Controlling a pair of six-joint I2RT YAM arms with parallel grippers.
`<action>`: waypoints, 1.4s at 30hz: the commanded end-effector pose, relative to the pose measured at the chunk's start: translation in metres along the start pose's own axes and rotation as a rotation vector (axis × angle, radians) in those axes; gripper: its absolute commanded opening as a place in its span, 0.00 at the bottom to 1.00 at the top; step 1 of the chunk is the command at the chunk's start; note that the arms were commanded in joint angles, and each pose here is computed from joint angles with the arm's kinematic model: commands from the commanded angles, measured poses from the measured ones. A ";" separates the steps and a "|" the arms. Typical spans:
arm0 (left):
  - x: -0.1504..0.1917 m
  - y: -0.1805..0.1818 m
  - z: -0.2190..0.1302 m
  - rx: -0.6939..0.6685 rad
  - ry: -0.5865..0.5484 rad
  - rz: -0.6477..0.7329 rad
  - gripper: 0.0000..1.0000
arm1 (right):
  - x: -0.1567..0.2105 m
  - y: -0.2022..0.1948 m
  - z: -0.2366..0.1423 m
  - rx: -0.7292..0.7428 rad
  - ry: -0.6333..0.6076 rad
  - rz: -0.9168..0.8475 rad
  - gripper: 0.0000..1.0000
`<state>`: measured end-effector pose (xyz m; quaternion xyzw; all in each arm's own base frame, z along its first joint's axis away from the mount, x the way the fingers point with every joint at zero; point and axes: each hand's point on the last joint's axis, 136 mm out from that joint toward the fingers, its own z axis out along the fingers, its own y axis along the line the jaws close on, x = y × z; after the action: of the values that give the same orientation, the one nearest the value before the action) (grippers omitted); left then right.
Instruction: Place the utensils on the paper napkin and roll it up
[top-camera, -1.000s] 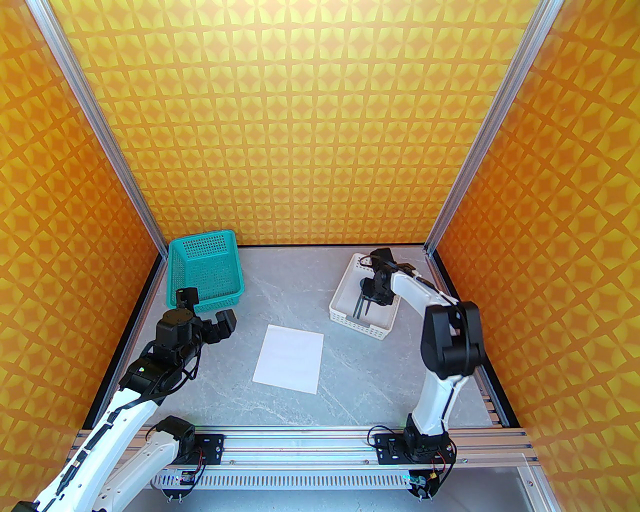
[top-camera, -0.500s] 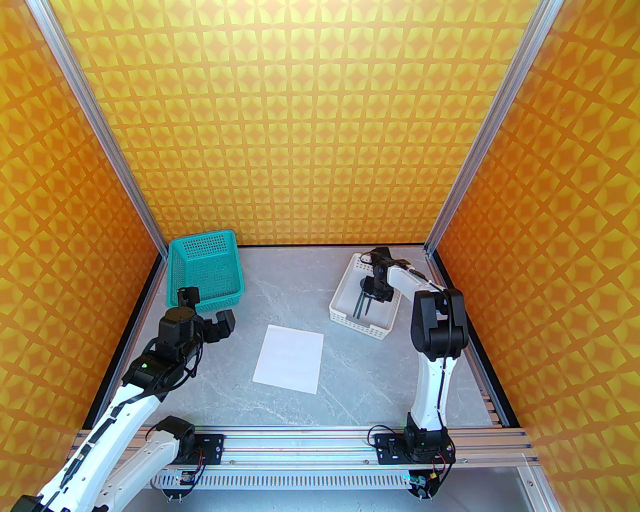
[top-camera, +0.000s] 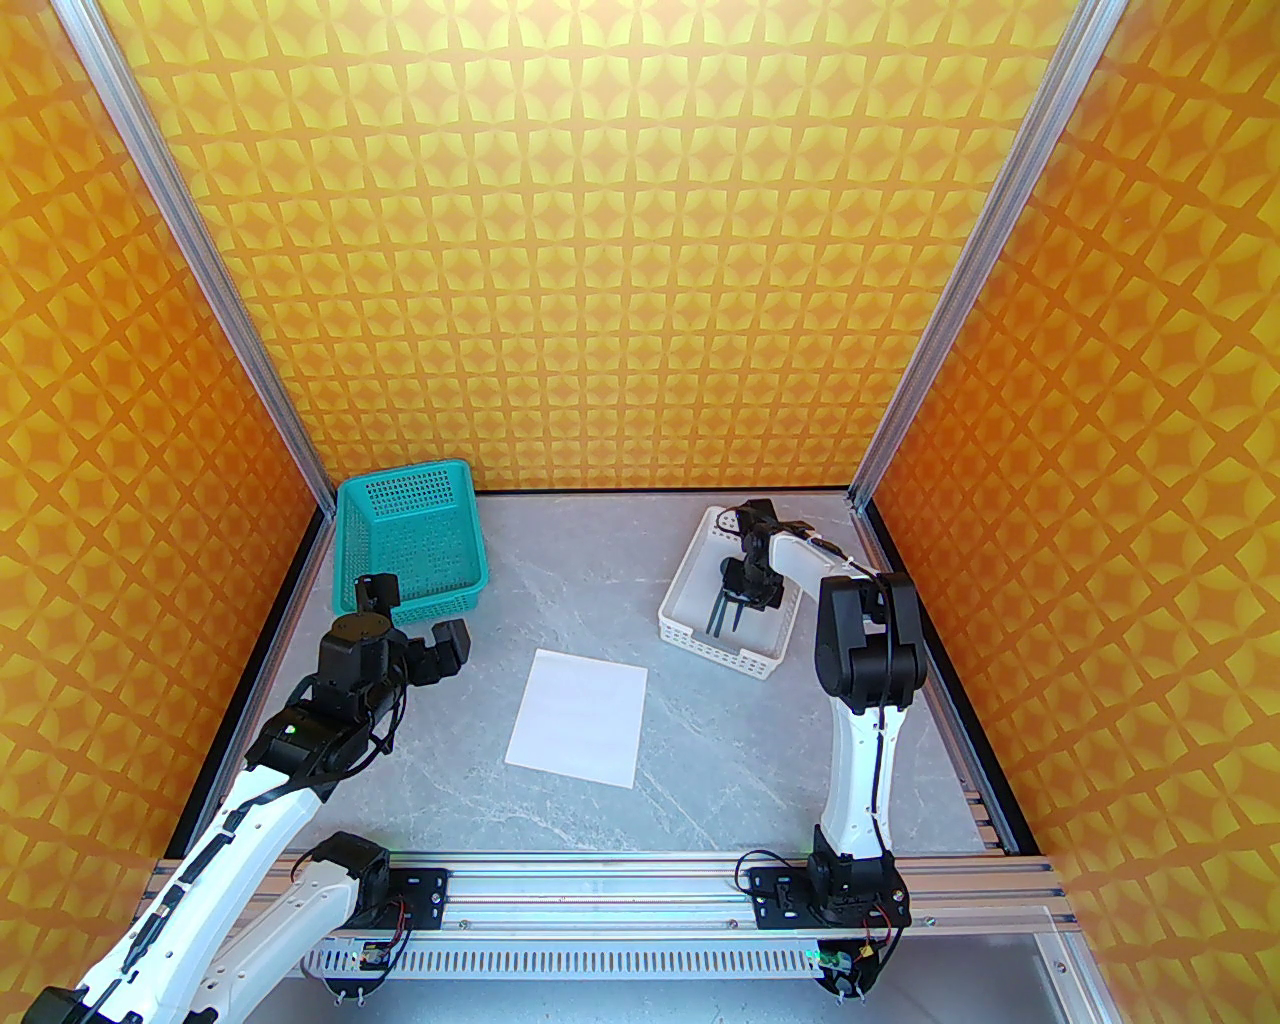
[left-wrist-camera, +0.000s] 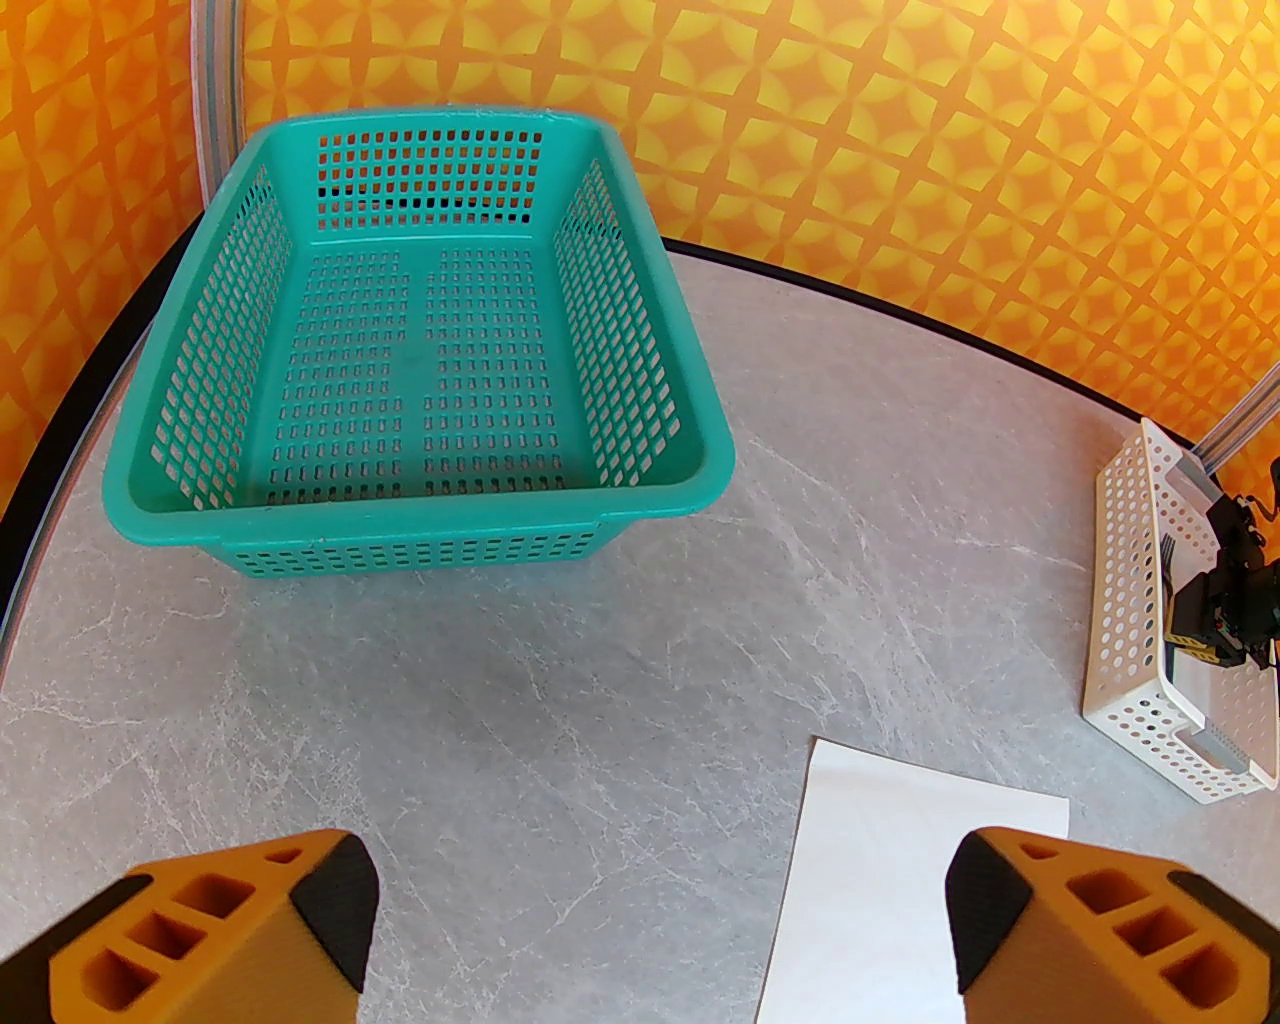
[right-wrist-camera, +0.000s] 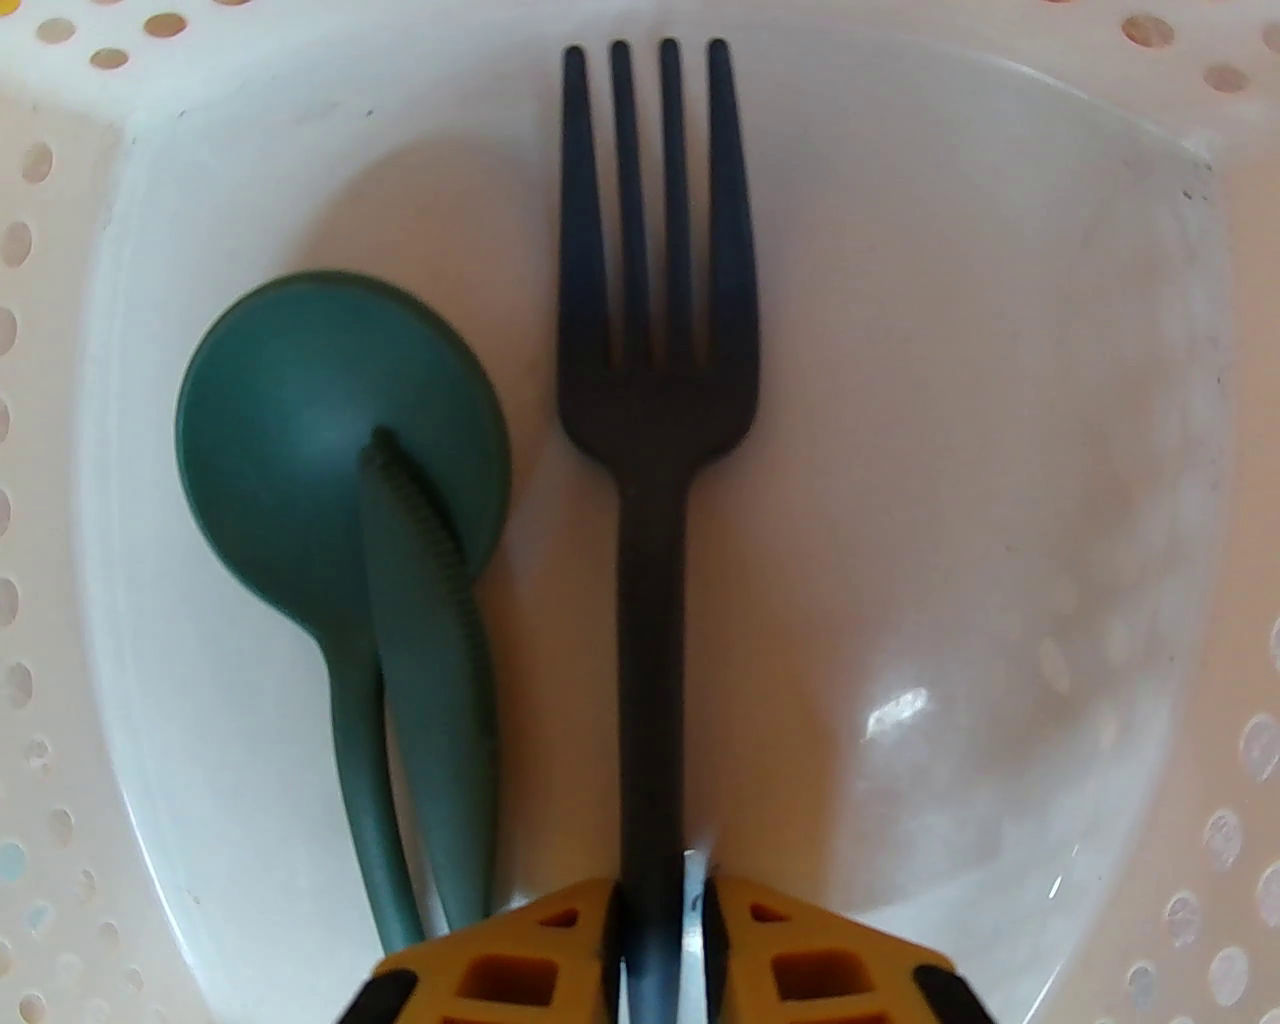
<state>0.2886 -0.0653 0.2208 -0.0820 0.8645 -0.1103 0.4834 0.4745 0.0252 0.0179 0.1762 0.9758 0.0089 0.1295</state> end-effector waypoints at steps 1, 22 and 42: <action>0.001 0.006 -0.002 -0.029 0.011 0.012 0.99 | 0.021 -0.008 0.021 0.033 0.088 -0.029 0.18; -0.002 0.006 -0.007 -0.027 0.006 0.011 0.99 | 0.010 -0.013 -0.026 0.028 -0.023 -0.056 0.12; -0.004 0.005 -0.008 -0.024 -0.005 -0.022 0.99 | 0.022 -0.003 -0.102 -0.068 -0.111 -0.096 0.12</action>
<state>0.2835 -0.0633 0.2154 -0.0836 0.8713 -0.1060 0.4718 0.4395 0.0239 0.0977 0.1417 0.9717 0.0166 0.1885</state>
